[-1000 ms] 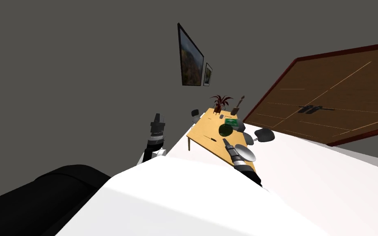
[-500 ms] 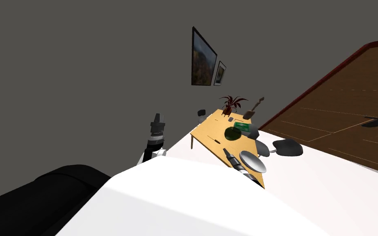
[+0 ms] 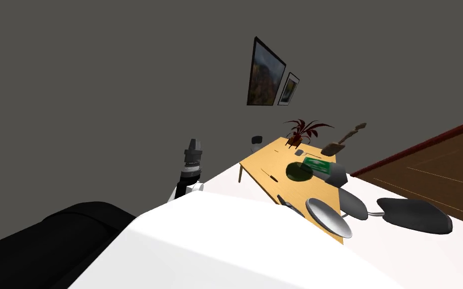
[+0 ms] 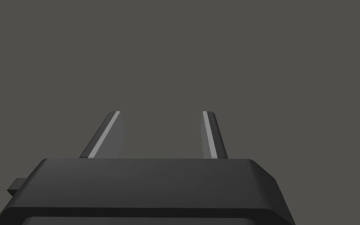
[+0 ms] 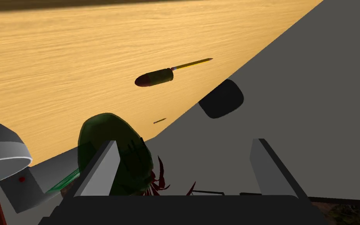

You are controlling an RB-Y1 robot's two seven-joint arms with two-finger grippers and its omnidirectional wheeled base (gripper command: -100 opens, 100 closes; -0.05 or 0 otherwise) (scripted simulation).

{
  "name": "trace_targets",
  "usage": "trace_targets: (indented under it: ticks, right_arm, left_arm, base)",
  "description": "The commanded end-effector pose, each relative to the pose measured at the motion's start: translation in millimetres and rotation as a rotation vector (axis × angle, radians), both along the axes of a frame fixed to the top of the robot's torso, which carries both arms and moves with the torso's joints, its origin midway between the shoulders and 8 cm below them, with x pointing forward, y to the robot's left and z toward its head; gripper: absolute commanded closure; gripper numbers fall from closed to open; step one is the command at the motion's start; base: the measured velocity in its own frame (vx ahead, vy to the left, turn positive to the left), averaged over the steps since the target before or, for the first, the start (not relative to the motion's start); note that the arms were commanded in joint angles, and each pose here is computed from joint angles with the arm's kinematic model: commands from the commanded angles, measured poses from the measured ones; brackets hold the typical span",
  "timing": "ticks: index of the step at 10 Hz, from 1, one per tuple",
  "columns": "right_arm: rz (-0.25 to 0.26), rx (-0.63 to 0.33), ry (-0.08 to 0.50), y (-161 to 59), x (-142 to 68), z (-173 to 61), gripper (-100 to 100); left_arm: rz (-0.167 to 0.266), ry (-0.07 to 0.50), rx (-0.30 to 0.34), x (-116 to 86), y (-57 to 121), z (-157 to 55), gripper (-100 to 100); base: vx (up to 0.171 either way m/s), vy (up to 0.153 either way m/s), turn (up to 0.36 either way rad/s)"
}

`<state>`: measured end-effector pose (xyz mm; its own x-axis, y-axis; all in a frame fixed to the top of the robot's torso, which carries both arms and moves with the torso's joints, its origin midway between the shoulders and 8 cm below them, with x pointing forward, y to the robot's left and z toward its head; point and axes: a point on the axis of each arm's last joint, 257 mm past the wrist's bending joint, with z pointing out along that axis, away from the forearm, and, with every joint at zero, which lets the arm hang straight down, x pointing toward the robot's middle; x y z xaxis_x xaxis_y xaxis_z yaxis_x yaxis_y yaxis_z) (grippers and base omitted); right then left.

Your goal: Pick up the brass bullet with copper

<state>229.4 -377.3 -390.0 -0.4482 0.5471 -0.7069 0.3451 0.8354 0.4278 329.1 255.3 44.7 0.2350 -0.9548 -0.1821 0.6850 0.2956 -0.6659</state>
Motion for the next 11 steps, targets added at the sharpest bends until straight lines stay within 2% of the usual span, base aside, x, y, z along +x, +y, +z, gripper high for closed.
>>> trace_targets:
  ticks: [1,2,3,4,6,7,9,10,11]
  right_arm:
    - [0.010,-0.051,0.088,-16,-29,-24,-100]
    - [0.009,-0.052,0.089,-16,-29,-24,-100]
    - [0.018,-0.093,0.163,-27,-53,-41,-100]
    - [0.018,-0.093,0.163,-28,-53,-42,-100]
    - [0.037,-0.170,0.311,-51,-104,-71,-100]
    - [0.037,-0.170,0.311,-51,-104,-71,-100]
    - [0.058,-0.239,0.452,-74,-156,-93,-100]
    - [0.058,-0.239,0.452,-74,-156,-93,-100]
    - [0.069,-0.269,0.520,-84,-182,-102,-100]
  left_arm:
    - [0.000,0.000,0.000,0,0.0,0,0]
    - [0.000,0.000,0.000,0,0.0,0,0]
    - [0.000,0.000,0.000,0,0.0,0,0]
    - [0.000,0.000,0.000,0,0.0,0,0]
    - [0.000,0.000,0.000,0,0.0,0,0]
    - [0.000,0.000,0.000,0,0.0,0,0]
    - [0.000,0.000,0.000,0,0.0,0,0]
    - [0.000,0.000,0.000,0,0.0,0,0]
    - [0.000,0.000,0.000,0,0.1,0,0]
  base:
    - [-0.023,-0.034,0.329]
    - [-0.019,-0.024,0.264]
    - [-0.011,-0.019,0.346]
    - [-0.003,-0.021,0.227]
    - [0.014,-0.022,0.383]
    - [0.018,-0.028,0.335]
    - [0.034,-0.022,0.434]
    - [0.037,-0.031,0.262]
    - [0.039,-0.023,0.434]
